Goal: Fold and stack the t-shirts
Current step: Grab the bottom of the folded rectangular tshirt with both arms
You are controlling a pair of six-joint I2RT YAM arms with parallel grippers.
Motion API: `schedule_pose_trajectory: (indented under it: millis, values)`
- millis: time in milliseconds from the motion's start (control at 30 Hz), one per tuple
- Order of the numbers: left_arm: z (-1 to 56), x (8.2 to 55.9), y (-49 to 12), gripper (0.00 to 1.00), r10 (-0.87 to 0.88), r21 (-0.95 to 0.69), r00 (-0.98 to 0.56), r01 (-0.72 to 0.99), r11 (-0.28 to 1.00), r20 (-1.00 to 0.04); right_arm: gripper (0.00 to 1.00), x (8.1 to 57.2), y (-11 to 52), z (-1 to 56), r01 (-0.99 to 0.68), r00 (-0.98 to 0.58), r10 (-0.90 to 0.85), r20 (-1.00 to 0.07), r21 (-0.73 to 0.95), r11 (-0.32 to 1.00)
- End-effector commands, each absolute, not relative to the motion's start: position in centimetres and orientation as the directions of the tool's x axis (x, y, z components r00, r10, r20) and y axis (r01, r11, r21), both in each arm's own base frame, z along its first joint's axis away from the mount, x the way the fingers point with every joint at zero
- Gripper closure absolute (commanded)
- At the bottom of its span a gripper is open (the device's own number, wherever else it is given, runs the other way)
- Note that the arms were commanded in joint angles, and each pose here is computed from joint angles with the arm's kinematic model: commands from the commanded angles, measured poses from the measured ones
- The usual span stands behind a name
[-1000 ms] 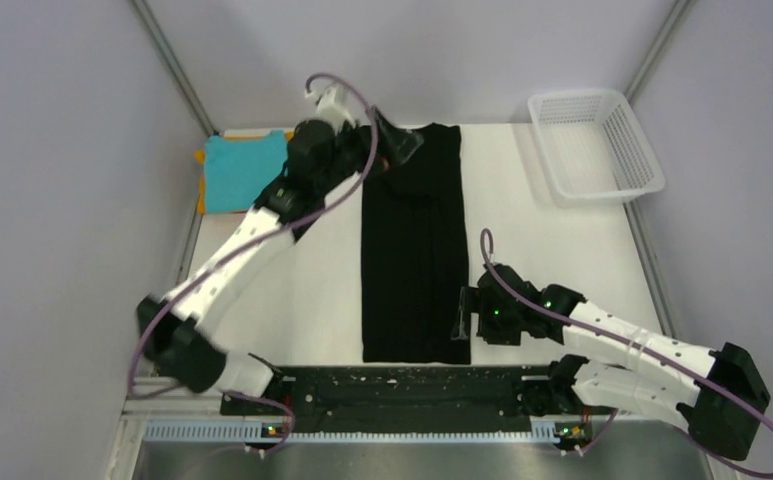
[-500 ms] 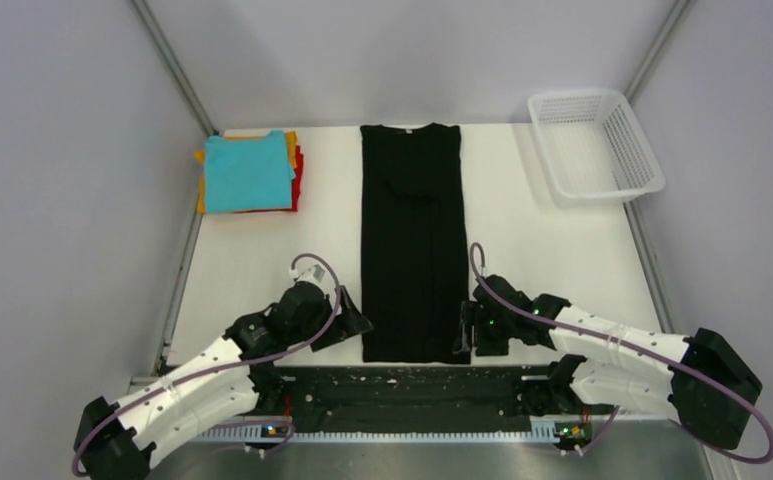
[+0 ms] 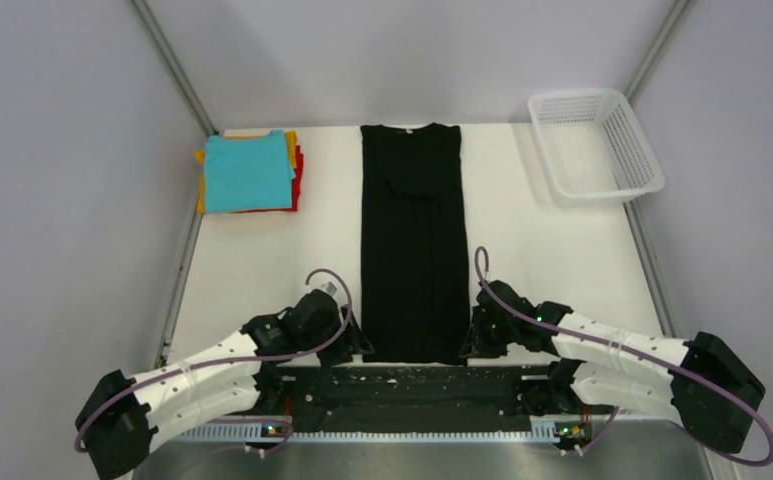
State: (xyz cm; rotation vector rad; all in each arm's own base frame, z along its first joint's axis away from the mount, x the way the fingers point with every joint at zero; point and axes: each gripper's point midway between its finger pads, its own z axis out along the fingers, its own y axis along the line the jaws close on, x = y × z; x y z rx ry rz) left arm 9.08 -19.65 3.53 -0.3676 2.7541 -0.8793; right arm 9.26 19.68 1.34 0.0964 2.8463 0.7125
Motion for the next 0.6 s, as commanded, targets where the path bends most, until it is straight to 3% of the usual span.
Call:
schedule_pose_trajectory:
  millis: [0,167,333,400,500,567]
  values:
    - [4.0,9.4,-21.3,0.37,-0.29,-0.643,-0.948,-0.142,0.753,-0.13,0.9,8.2,18.5,0.5,0.037,-0.981,0.117,-0.155,0.446,0.894]
    - [3.3,9.3,-22.2,0.47,-0.264,-0.636,-0.957,-0.131,0.76,-0.118,0.93,8.0,18.4,0.6,0.033,-0.981,0.114,-0.156,0.448,0.893]
    - [1.9,9.1,-21.8,0.63,-0.255,-0.579,-0.96,-0.144,0.803,-0.115,0.94,8.2,18.6,0.9,0.026,-0.981,0.11,-0.161,0.452,0.891]
    - [1.7,9.1,-21.8,0.72,-0.256,-0.571,-0.96,-0.149,0.807,-0.113,0.95,8.1,18.7,0.9,0.024,-0.982,0.107,-0.157,0.457,0.889]
    - [1.6,9.0,-21.5,1.0,-0.267,-0.556,-0.958,-0.165,0.815,-0.108,0.97,7.7,18.5,0.8,0.022,-0.984,0.1,-0.147,0.458,0.888]
    - [1.5,8.8,-20.7,1.0,-0.279,-0.527,-0.955,-0.184,0.83,-0.106,1.0,7.2,18.2,0.7,0.023,-0.987,0.091,-0.132,0.448,0.894]
